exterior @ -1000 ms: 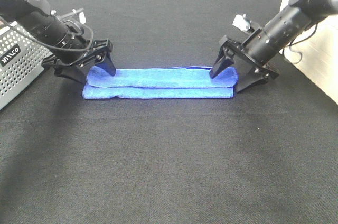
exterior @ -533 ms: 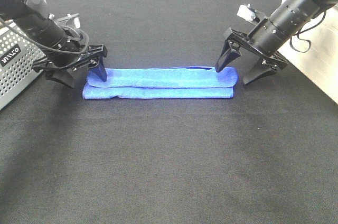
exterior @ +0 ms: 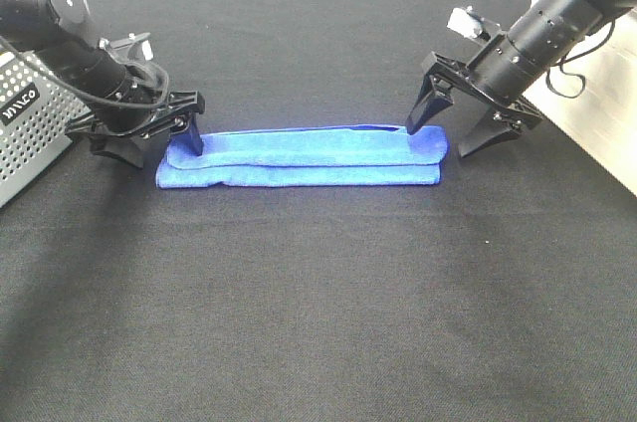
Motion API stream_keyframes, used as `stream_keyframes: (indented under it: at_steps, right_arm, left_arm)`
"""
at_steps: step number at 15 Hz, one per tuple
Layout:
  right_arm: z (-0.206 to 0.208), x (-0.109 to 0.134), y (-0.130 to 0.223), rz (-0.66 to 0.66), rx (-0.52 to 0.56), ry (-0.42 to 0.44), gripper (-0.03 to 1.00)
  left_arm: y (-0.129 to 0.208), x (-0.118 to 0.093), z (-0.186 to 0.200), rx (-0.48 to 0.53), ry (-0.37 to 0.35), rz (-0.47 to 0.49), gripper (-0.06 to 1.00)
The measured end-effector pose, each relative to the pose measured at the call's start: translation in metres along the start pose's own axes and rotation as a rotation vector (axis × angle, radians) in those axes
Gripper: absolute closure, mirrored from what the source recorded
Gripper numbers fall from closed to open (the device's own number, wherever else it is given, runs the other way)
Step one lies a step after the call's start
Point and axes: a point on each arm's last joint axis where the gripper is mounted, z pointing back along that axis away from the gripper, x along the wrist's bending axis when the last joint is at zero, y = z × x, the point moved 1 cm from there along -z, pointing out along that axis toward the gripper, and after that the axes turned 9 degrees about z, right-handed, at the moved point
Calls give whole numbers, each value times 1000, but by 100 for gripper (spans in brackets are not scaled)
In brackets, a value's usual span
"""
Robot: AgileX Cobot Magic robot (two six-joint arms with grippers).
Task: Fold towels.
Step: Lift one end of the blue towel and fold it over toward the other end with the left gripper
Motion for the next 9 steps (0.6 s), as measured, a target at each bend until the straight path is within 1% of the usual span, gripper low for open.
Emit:
stream_keyframes:
  at_steps: [1,3,4,5,6,7,8,9]
  right_arm:
    - [0,0,-1,0,-6,3,17]
    - [0,-1,-2,1,-16,9,17]
    - [0,-1,-2,0,-17,9,17]
    - [0,-1,-2,0,-17,9,17]
    - [0,-1,-2,0,-17,9,17]
    - [0,-1,-2,0,-17,9,17]
    - [0,-1,-2,-1,-17,9,17]
    - [0,-1,-2,-1,-17,9,17]
  left_arm:
    - [0,-1,0,0,13,14,19]
    - [0,-5,-4,1,60,26,29]
    - [2,-10,-6,-3,80,29,37]
    - [2,-11,-8,-1,88,40,48]
    - [3,-12,-10,3,90,51,63]
    - [3,-10,-11,4,89,63,83]
    - [3,-9,-11,8,88,67,88]
    - [3,-9,-9,5,80,57,88]
